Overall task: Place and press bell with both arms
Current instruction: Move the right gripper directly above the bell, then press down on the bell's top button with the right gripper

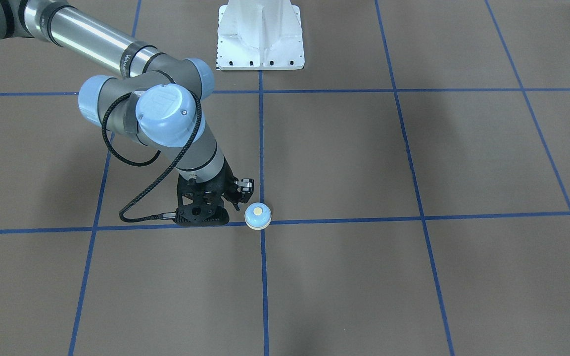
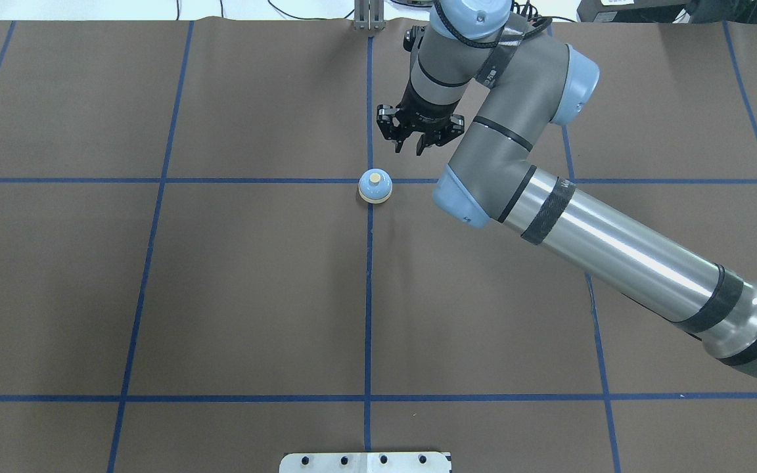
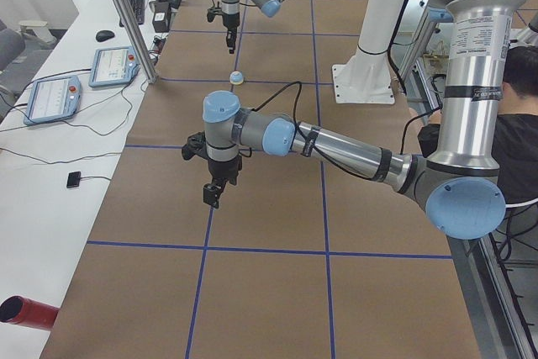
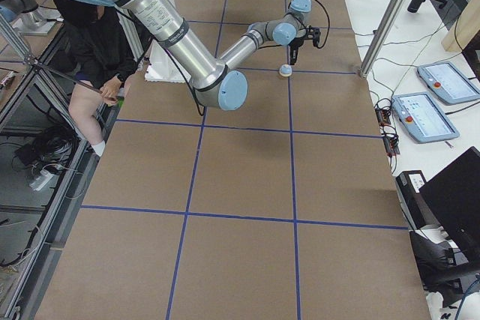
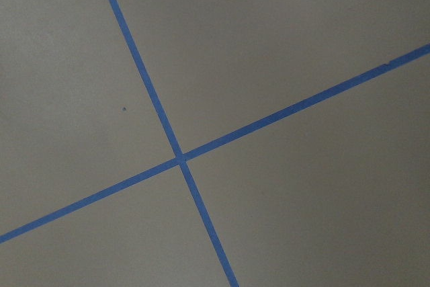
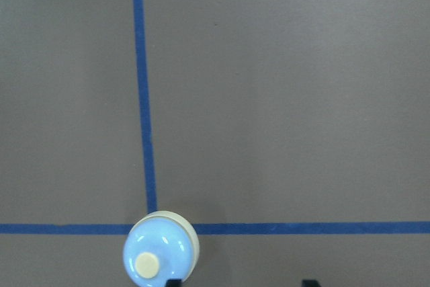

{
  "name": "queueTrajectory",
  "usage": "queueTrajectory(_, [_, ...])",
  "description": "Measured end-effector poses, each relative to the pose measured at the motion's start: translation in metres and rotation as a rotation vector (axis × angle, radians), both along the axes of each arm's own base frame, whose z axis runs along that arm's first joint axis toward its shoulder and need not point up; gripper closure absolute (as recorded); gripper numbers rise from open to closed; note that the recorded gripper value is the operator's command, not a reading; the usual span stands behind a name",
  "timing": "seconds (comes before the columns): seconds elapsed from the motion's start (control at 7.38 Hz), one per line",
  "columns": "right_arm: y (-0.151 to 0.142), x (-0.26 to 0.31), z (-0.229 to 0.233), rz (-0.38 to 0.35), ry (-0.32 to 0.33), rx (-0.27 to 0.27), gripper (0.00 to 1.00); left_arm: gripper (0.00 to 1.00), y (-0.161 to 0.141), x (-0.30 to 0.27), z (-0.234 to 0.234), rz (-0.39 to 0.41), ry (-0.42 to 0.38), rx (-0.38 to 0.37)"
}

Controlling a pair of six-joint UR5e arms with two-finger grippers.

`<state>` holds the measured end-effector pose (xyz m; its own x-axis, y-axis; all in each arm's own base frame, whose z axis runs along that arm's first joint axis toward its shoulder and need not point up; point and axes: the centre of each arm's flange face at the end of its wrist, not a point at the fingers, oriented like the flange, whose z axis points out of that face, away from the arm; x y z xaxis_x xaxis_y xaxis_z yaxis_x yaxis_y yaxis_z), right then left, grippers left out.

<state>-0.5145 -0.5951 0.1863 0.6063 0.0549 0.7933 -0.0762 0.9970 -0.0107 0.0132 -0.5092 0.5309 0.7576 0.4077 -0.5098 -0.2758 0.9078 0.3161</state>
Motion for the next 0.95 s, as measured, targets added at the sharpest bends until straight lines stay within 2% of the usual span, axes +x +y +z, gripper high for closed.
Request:
queueTrajectory(0.41, [-0.002,-0.045,-0.023,-0.024,0.049,-0.029,1.0,0.01,-0.001,0.001,0.002,0.003,0.0,-0.002])
queueTrajectory(0.95, [0.003,-0.073,-0.013,-0.027,0.103,-0.019,1.0,0.0,0.002,0.0,0.004,0.003,0.0,-0.011])
